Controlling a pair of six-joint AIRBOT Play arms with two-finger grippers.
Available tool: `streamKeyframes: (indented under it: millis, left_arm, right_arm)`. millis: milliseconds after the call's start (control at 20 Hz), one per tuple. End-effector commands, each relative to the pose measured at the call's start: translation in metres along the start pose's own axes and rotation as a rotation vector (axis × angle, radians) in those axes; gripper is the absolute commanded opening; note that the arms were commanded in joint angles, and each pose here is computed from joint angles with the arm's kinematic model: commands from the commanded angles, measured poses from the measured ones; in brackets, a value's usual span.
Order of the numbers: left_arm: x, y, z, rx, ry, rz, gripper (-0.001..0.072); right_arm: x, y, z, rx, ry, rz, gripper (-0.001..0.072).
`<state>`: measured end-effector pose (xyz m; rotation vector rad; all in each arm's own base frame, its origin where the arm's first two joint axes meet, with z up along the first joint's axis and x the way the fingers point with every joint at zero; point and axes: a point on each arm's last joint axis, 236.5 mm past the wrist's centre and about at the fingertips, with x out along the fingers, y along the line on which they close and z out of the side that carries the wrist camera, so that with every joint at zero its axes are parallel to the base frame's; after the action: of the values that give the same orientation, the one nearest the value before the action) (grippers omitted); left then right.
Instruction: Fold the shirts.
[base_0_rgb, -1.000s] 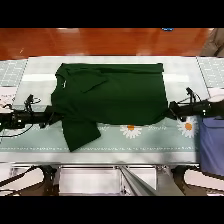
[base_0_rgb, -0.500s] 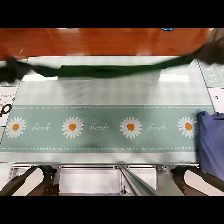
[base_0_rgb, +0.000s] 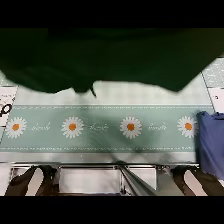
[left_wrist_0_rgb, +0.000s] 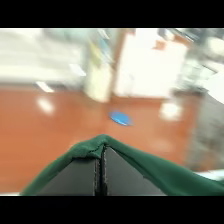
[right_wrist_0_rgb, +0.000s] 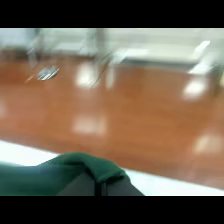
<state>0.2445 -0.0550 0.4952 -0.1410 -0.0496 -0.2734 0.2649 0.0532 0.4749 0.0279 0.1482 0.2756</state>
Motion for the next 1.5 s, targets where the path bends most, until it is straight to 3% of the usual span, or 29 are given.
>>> streamKeyframes:
  millis: [0, 100, 300, 450, 850, 1200, 1450]
  left_arm:
    - [-0.08, -0.001, 0.03, 0.167, -0.117, 0.261, 0.0015]
    - [-0.114, 0.002, 0.03, 0.177, -0.138, 0.367, 0.0015]
    - [-0.12, 0.009, 0.003, 0.164, -0.076, 0.396, 0.0015]
    - [-0.083, 0.046, -0.041, 0.024, 0.05, 0.407, 0.0015]
    - [0.075, 0.117, -0.249, -0.405, 0.568, 0.127, 0.0015]
    - [0.209, 0.168, -0.427, -0.556, 0.793, 0.155, 0.0015]
    - [0.267, 0.174, -0.499, -0.621, 0.849, 0.177, 0.0015]
  right_arm:
    - [-0.061, 0.008, 0.006, -0.061, -0.053, -0.124, 0.0025]
    - [-0.079, 0.01, -0.004, -0.057, -0.03, -0.16, 0.0025]
    - [-0.084, 0.015, -0.017, -0.046, 0.016, -0.152, 0.0025]
    - [-0.058, 0.003, -0.043, 0.006, 0.1, -0.134, 0.0025]
    - [0.117, -0.047, -0.216, 0.32, 0.533, 0.097, 0.0025]
    - [0.276, -0.111, -0.349, 0.649, 0.629, 0.115, 0.0025]
    - [0.359, -0.113, -0.42, 0.772, 0.727, 0.111, 0.0025]
